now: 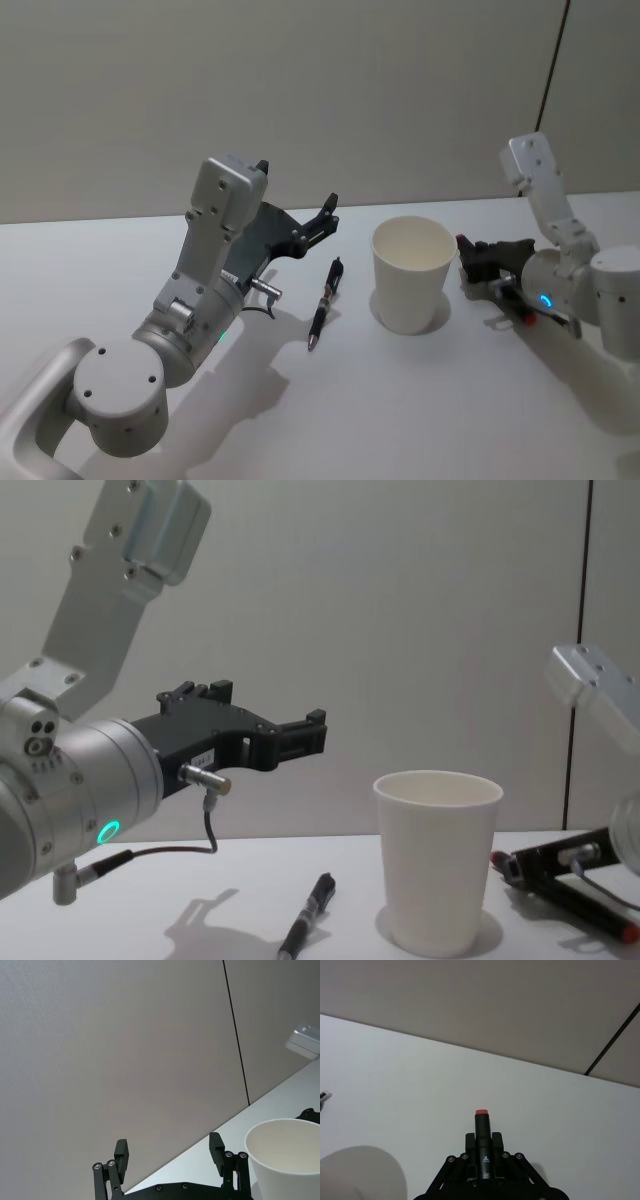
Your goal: Place the pen into the pen holder.
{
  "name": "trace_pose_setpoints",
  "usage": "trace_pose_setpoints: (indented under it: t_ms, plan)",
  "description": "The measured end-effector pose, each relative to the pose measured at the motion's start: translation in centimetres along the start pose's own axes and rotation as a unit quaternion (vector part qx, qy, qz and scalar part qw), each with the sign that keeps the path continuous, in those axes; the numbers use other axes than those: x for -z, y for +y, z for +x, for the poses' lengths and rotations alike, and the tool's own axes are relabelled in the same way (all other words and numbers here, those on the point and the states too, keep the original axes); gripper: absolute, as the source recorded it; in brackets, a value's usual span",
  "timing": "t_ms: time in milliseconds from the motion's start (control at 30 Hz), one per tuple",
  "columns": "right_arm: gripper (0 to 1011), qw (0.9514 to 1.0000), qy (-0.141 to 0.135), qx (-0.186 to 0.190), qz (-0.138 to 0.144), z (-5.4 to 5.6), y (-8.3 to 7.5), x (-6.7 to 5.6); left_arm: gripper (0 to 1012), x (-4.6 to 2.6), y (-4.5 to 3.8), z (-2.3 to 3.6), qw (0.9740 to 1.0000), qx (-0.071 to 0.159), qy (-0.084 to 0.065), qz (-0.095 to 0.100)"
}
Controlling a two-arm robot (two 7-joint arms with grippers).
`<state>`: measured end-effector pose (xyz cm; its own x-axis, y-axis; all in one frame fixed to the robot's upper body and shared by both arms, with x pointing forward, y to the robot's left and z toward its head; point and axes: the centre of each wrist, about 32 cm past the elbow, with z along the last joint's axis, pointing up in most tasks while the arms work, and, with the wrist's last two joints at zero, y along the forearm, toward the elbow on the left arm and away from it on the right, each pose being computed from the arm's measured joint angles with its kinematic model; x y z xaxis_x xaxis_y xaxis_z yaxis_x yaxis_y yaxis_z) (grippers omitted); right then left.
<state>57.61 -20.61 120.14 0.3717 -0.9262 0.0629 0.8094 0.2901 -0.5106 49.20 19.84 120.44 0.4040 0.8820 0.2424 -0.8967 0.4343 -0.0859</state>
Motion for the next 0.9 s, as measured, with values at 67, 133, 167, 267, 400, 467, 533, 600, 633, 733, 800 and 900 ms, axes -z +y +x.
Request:
trace_pose_setpoints:
  t_ms: [67, 133, 167, 267, 400, 467, 533, 600, 633, 733, 800, 900]
  plan:
    - [180, 1.0000, -0.003, 0.001, 0.005, 0.0, -0.1, -0.2, 1003, 0.00, 0.00, 0.00, 1.0000, 0.000, 0.000, 0.000]
    - [180, 0.9999, -0.006, 0.003, 0.011, 0.0, -0.1, -0.4, 1003, 0.00, 0.00, 0.00, 1.0000, 0.000, 0.000, 0.000]
    - [180, 0.9998, -0.009, 0.005, 0.017, -0.1, -0.2, -0.6, 1003, 0.00, 0.00, 0.00, 1.0000, 0.000, 0.000, 0.000]
    - [180, 0.9995, -0.013, 0.007, 0.028, -0.2, -0.4, -1.0, 1003, 0.00, 0.00, 0.00, 1.0000, 0.000, 0.000, 0.000]
    - [180, 0.9984, -0.023, 0.013, 0.051, -0.3, -0.7, -1.7, 1003, 0.00, 0.00, 0.00, 1.0000, 0.000, 0.000, 0.000]
    - [180, 0.9974, -0.028, 0.016, 0.064, -0.5, -0.9, -2.1, 1003, 0.00, 0.00, 0.00, 1.0000, 0.000, 0.000, 0.000]
    - [180, 0.9966, -0.032, 0.018, 0.073, -0.5, -1.1, -2.4, 1003, 0.00, 0.00, 0.00, 1.0000, 0.000, 0.000, 0.000]
    - [180, 0.9952, -0.037, 0.021, 0.088, -0.7, -1.4, -2.8, 1003, 0.00, 0.00, 0.00, 1.0000, 0.000, 0.000, 0.000]
    - [180, 0.9946, -0.040, 0.023, 0.093, -0.7, -1.4, -3.0, 1003, 0.00, 0.00, 0.00, 1.0000, 0.000, 0.000, 0.000]
    - [180, 0.9921, -0.047, 0.027, 0.113, -0.9, -1.8, -3.6, 1003, 0.00, 0.00, 0.00, 1.0000, 0.000, 0.000, 0.000]
    - [180, 0.9906, -0.051, 0.030, 0.123, -0.9, -2.0, -3.9, 1003, 0.00, 0.00, 0.00, 1.0000, 0.000, 0.000, 0.000]
    - [180, 0.9873, -0.059, 0.034, 0.144, -1.1, -2.3, -4.4, 1003, 0.00, 0.00, 0.00, 1.0000, 0.000, 0.000, 0.000]
